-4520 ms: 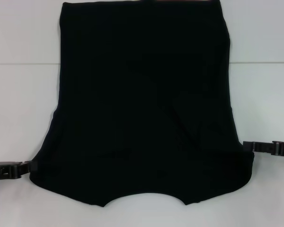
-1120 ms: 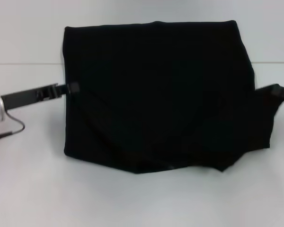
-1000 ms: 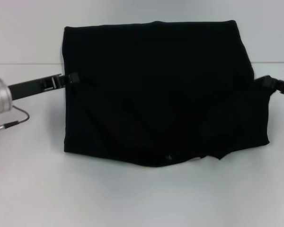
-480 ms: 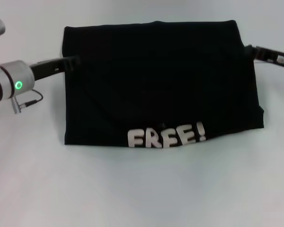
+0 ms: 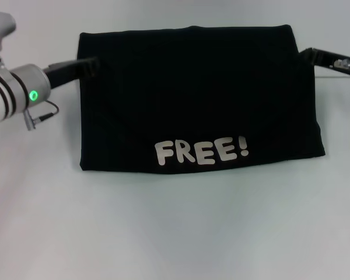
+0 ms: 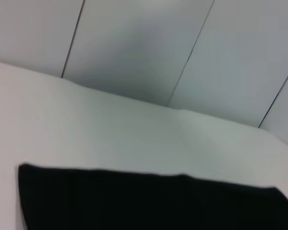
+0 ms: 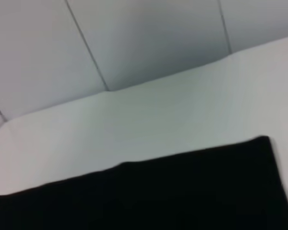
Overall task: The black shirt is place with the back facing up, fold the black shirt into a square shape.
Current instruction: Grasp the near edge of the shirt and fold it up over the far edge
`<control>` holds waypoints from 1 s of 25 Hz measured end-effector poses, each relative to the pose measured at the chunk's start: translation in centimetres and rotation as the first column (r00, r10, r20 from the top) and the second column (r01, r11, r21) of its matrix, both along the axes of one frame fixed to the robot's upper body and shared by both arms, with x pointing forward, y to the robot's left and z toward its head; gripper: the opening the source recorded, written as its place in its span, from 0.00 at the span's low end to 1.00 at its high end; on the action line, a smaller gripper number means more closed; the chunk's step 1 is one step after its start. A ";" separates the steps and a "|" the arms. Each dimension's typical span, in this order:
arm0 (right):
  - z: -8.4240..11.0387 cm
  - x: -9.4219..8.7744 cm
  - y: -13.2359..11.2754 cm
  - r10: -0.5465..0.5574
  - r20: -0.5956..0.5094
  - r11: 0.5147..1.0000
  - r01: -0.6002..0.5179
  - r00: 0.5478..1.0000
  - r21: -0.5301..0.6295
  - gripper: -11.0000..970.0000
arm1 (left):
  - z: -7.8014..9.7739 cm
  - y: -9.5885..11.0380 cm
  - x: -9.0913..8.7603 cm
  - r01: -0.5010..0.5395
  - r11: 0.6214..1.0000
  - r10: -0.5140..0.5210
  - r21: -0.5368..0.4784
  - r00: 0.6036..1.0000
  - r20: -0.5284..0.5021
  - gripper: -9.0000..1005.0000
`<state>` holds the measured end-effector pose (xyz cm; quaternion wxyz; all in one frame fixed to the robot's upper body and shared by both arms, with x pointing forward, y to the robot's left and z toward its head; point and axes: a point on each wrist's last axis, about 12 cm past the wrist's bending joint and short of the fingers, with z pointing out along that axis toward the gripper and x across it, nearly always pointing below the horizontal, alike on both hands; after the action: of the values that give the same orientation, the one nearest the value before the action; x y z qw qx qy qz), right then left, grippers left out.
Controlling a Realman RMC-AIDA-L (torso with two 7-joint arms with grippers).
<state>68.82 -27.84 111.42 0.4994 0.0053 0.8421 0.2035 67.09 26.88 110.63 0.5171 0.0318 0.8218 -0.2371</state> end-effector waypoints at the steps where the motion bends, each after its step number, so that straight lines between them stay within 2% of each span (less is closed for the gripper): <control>1: -0.3 -0.1 0.0 -0.010 -0.008 1.000 0.010 1.000 -0.003 0.04 | -0.4 -0.4 -0.1 0.003 1.000 -0.003 0.011 1.000 -0.009 0.03; 7: -1.8 -0.7 0.7 -0.054 -0.044 0.998 0.053 0.998 -0.017 0.04 | -2.0 -1.7 -0.8 0.009 0.999 -0.007 0.047 0.999 -0.036 0.03; 17: -2.8 -1.4 1.2 -0.068 -0.061 0.997 0.069 0.996 0.014 0.05 | -2.5 -3.8 -1.1 0.094 0.991 -0.089 0.094 0.995 -0.050 0.04; 23: -2.9 -1.5 1.4 -0.077 -0.057 0.997 0.078 0.995 0.011 0.19 | -2.5 -4.3 -1.1 0.107 0.989 -0.103 0.098 0.993 -0.052 0.05; 25: -2.7 -1.4 1.3 -0.082 -0.049 0.996 0.083 0.995 0.017 0.29 | -2.5 -4.3 -1.1 0.109 0.989 -0.104 0.101 0.993 -0.051 0.08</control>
<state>67.46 -26.55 108.72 0.4869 0.0495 0.8510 0.1906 66.01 22.55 108.11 0.4825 0.0973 0.8417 -0.2220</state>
